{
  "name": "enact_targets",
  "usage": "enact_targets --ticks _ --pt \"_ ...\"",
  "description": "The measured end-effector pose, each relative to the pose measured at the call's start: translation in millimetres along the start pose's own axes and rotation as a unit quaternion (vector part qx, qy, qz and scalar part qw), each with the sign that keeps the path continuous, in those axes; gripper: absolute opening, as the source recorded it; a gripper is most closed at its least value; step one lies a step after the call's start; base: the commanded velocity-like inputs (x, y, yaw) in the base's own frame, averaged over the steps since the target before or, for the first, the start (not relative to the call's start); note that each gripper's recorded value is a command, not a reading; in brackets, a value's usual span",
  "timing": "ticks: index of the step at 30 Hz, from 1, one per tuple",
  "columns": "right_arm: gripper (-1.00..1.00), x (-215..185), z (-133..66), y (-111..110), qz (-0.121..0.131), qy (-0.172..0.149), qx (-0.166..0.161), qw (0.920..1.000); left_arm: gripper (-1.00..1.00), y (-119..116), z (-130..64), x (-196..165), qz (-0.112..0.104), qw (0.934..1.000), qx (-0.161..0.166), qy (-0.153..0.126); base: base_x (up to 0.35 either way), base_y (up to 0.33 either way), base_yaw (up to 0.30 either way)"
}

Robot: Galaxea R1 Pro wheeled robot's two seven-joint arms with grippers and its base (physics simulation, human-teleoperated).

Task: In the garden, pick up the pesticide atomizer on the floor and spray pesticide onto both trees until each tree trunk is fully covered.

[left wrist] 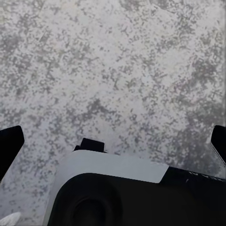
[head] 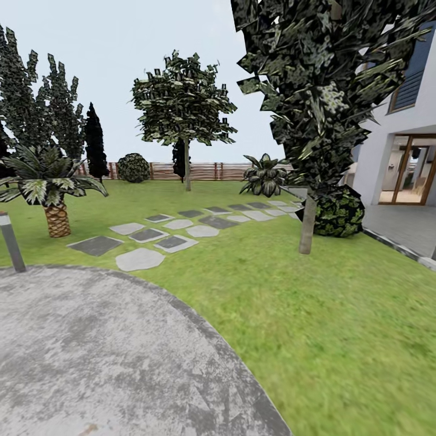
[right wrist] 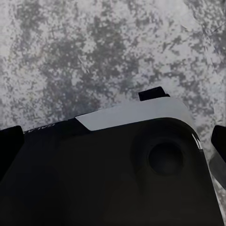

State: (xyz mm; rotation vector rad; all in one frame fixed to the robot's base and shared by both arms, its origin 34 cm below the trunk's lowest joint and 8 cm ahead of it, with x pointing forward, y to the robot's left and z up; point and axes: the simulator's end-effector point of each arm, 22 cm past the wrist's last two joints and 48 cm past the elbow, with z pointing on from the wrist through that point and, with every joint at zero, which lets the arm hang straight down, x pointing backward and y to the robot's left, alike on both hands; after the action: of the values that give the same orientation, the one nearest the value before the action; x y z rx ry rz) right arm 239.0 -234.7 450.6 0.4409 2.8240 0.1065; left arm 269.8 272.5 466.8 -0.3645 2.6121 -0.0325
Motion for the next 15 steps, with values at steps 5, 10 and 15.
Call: enact_targets --ticks 5,10,15 --pt "1.0 -0.5 0.0 0.1 0.0 0.0 0.0 1.0 1.0 0.0 0.0 0.0 0.0 1.0 0.0 0.0 0.319 0.0 0.0" --pt "1.0 -0.4 0.0 0.0 0.0 0.0 0.0 1.0 1.0 0.1 -0.1 0.1 0.0 1.0 0.0 0.0 0.329 0.0 0.0" --pt "1.0 -0.1 0.0 0.3 0.0 0.0 0.0 1.0 1.0 0.1 0.0 0.0 0.0 1.0 0.0 0.0 0.332 0.0 0.037"
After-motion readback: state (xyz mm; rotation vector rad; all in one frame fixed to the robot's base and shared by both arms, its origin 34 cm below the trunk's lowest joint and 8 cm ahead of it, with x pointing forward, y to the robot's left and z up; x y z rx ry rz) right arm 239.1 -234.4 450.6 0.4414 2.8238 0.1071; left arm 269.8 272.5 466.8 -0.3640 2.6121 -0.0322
